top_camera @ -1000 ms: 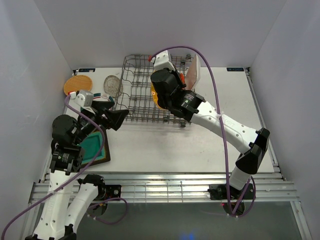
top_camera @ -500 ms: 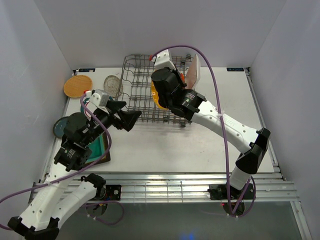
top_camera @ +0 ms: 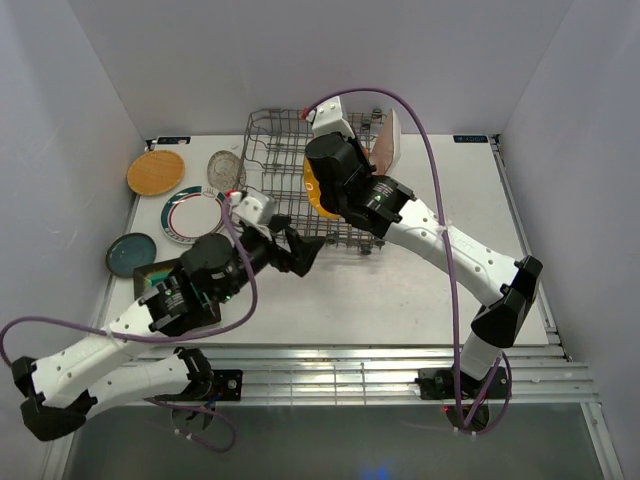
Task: Load the plates into the dish rack
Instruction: Insert the plate into the dish rack.
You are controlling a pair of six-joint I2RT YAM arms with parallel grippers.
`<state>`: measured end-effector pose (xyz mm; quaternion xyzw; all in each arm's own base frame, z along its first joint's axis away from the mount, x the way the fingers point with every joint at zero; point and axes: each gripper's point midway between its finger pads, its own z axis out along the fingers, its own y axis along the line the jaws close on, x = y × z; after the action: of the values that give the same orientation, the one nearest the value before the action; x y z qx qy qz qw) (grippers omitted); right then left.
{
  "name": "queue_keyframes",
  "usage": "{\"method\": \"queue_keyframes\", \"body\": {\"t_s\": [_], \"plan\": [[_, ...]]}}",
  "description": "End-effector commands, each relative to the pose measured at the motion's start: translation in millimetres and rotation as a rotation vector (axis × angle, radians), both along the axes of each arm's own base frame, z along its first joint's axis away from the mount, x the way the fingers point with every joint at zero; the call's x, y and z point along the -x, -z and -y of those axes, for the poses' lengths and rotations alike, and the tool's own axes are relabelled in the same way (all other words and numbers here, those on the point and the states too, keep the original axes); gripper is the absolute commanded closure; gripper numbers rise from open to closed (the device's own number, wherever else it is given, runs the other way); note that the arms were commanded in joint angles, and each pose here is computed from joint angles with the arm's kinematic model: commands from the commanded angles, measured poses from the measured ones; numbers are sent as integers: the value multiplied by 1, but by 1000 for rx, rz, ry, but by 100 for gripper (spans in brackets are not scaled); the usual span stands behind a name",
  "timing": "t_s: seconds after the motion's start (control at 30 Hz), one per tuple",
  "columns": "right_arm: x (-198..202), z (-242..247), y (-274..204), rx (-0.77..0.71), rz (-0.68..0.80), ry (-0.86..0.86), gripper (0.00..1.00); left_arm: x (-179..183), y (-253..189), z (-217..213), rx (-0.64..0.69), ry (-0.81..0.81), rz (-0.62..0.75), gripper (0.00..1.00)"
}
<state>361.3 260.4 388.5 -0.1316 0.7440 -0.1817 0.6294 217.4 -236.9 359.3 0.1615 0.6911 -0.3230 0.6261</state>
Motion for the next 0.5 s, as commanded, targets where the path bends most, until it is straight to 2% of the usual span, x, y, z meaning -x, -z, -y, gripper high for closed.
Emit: {"method": "queue_keyframes", "body": {"t_s": [0.0,0.03,0.17,0.3,0.4,0.47], "plan": [[9,20,-71,-239,146,35,92,-5,7,8,-62,-162,35,2],[8,20,-70,-237,144,36,92,3,1,17,-33,-134,58,2],[6,17,-70,-229,135,29,92,6,17,29,-60,-98,107,2],[5,15,-69,-223,127,25,92,1,52,43,-171,-128,142,2],[5,15,-69,-216,122,25,92,-1,65,51,-229,-151,201,2],[6,16,-72,-222,121,20,92,-1,57,53,-234,-171,265,2]]}}
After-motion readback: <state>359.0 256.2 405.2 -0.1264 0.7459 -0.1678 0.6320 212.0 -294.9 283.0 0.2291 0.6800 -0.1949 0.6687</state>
